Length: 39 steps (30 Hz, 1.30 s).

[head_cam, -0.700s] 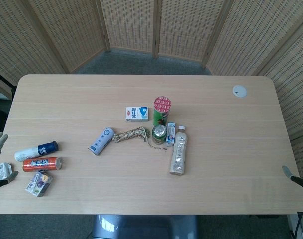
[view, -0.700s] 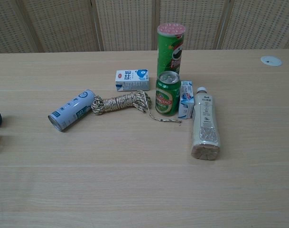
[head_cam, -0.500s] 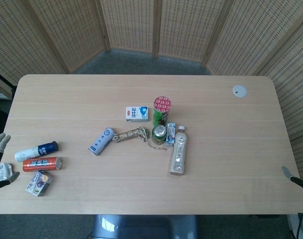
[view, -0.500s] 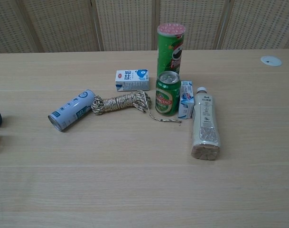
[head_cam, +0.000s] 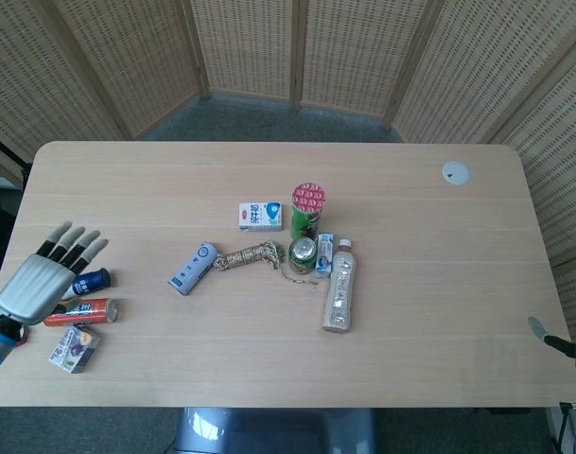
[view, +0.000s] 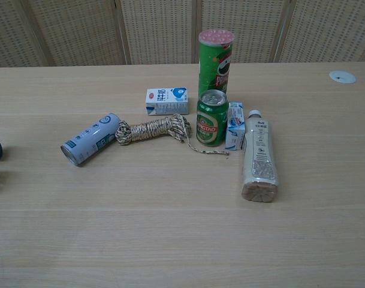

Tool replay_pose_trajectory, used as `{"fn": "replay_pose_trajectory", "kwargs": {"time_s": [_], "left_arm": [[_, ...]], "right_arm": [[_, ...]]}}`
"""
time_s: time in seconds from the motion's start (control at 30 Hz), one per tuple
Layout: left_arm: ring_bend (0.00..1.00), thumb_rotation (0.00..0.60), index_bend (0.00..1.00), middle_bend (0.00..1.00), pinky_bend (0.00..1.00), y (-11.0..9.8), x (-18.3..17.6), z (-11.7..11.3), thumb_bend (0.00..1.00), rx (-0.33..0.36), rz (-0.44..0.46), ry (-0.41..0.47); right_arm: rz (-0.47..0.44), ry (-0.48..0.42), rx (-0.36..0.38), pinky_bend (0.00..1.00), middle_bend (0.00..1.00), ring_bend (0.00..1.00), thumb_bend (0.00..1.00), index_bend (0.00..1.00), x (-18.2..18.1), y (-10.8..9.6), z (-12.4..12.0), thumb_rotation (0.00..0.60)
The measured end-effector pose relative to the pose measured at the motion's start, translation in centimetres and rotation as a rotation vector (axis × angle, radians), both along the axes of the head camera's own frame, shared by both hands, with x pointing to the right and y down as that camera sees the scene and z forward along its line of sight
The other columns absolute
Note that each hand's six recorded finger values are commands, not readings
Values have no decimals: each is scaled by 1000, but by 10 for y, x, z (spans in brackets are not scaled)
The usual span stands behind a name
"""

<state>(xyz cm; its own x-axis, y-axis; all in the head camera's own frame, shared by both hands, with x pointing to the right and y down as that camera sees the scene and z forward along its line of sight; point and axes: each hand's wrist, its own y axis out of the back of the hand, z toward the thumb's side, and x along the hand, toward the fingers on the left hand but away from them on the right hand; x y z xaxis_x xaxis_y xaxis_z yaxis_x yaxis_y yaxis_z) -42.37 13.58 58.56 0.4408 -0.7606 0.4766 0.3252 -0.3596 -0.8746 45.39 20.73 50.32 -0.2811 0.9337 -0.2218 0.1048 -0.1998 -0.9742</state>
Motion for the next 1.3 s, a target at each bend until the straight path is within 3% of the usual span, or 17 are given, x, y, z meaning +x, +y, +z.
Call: {"fn": "replay_pose_trajectory", "kwargs": {"time_s": [0.3, 0.5, 0.8, 1.3], "left_arm": [[0, 600, 0, 0, 0, -33, 49, 53, 0, -16, 260, -132], [0, 600, 0, 0, 0, -39, 67, 77, 0, -24, 307, -192], [0, 600, 0, 0, 0, -49, 106, 106, 0, 80, 443, -275], [0, 600, 0, 0, 0, -29, 137, 143, 0, 141, 573, -249]], "right_arm": [[9, 9, -13, 0, 0, 0, 0, 0, 3, -1, 4, 573], [13, 10, -24, 0, 0, 0, 0, 0, 6, -1, 7, 572], [32, -14, -22, 0, 0, 0, 0, 0, 13, -3, 7, 570], [46, -51, -26, 0, 0, 0, 0, 0, 19, -4, 4, 570]]}}
